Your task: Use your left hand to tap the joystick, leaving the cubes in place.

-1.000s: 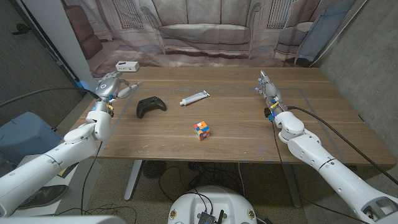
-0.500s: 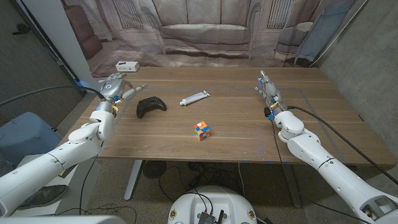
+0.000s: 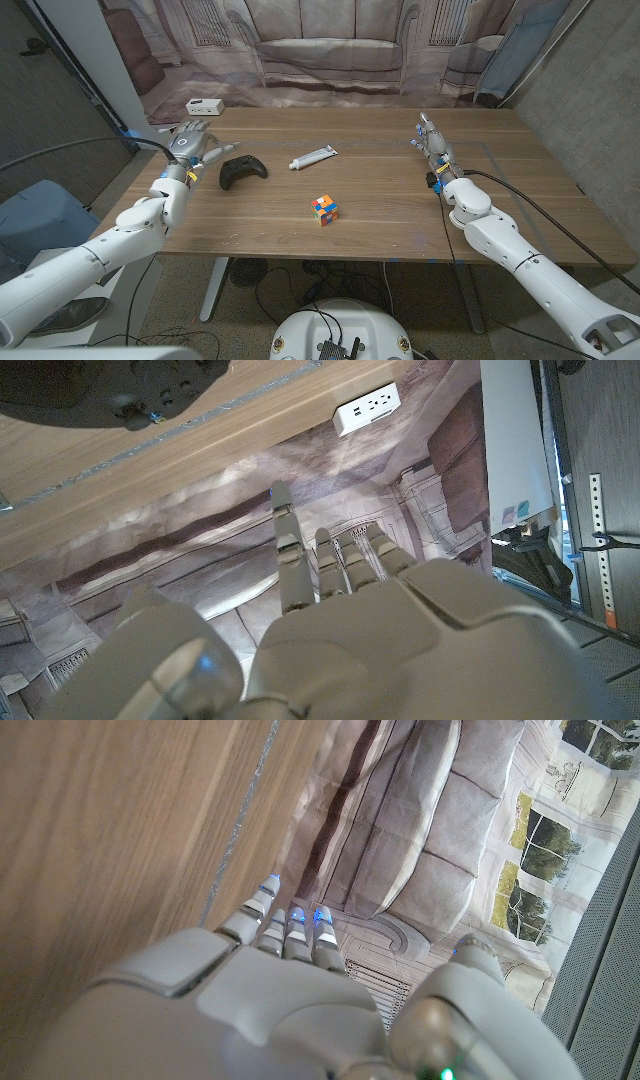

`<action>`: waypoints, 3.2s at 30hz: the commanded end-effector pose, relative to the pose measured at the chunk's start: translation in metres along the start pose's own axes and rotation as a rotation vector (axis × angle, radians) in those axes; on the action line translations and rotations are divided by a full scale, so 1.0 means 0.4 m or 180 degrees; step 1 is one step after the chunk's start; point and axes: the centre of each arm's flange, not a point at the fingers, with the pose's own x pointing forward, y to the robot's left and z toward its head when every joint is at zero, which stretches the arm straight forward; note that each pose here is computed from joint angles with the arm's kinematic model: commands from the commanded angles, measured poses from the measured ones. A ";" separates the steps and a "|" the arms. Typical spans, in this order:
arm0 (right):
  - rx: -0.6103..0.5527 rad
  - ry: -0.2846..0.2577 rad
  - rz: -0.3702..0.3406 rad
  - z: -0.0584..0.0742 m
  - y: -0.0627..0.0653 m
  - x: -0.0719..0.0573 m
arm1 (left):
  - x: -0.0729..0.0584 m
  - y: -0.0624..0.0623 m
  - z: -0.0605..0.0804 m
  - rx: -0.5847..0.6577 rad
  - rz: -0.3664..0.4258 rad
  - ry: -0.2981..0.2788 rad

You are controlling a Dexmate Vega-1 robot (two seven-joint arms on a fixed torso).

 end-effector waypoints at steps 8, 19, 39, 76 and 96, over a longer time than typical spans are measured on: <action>0.0020 0.0022 -0.0007 -0.003 -0.009 -0.006 | -0.004 -0.035 0.017 0.0048 -0.0226 -0.0019; 0.0016 0.0032 -0.0013 -0.003 -0.013 -0.009 | -0.003 -0.052 0.019 0.0051 -0.0278 -0.0009; 0.0019 0.0060 -0.0024 -0.007 -0.014 -0.013 | -0.008 -0.063 0.005 0.0009 -0.0286 0.0057; 0.0041 0.0068 0.0011 -0.014 -0.009 -0.005 | -0.020 -0.077 0.002 -0.0021 -0.0362 0.0103; 0.0033 0.0094 -0.0002 -0.019 -0.018 -0.011 | -0.007 -0.099 0.019 -0.0036 -0.0413 0.0065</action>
